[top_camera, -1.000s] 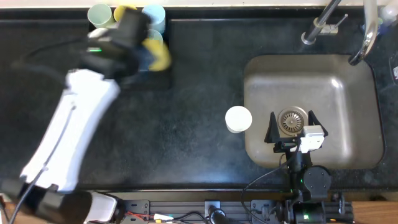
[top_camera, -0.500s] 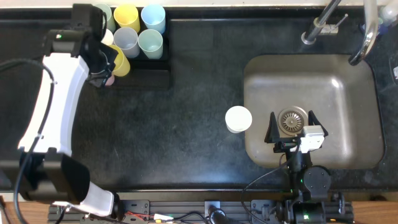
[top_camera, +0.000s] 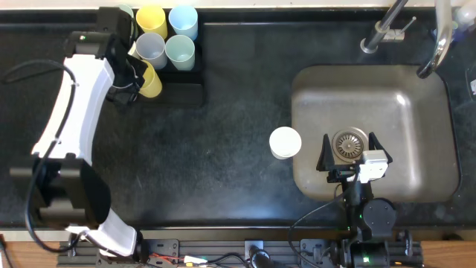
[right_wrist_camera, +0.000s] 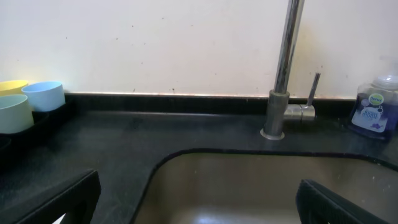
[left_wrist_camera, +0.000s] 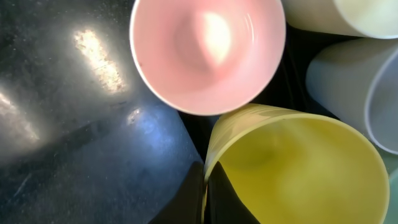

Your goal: Store Cups

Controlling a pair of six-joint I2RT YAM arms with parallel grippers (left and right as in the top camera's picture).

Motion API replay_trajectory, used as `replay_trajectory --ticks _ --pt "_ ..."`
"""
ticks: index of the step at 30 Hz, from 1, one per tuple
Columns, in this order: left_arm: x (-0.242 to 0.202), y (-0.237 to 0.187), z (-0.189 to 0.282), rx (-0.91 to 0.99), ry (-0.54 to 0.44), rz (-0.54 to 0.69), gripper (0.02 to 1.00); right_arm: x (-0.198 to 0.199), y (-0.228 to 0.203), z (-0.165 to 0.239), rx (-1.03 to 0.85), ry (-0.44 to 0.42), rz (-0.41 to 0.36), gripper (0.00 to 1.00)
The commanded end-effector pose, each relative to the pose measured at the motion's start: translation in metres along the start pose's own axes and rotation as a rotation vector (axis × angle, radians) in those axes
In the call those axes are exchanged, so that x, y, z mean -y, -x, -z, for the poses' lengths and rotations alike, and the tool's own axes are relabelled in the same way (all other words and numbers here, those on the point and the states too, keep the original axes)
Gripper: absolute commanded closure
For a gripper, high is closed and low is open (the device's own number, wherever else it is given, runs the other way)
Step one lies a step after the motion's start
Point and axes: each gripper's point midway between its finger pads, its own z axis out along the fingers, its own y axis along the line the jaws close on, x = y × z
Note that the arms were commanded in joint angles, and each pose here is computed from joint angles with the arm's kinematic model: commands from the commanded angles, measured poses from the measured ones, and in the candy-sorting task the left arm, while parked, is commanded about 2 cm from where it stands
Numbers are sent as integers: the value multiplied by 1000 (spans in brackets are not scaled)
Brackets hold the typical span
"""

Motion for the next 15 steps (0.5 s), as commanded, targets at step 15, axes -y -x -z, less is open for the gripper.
replay_trajectory --ticks 15 --pt "3 -3 -38 49 89 -35 980 0 -4 0 -1 1 3 3"
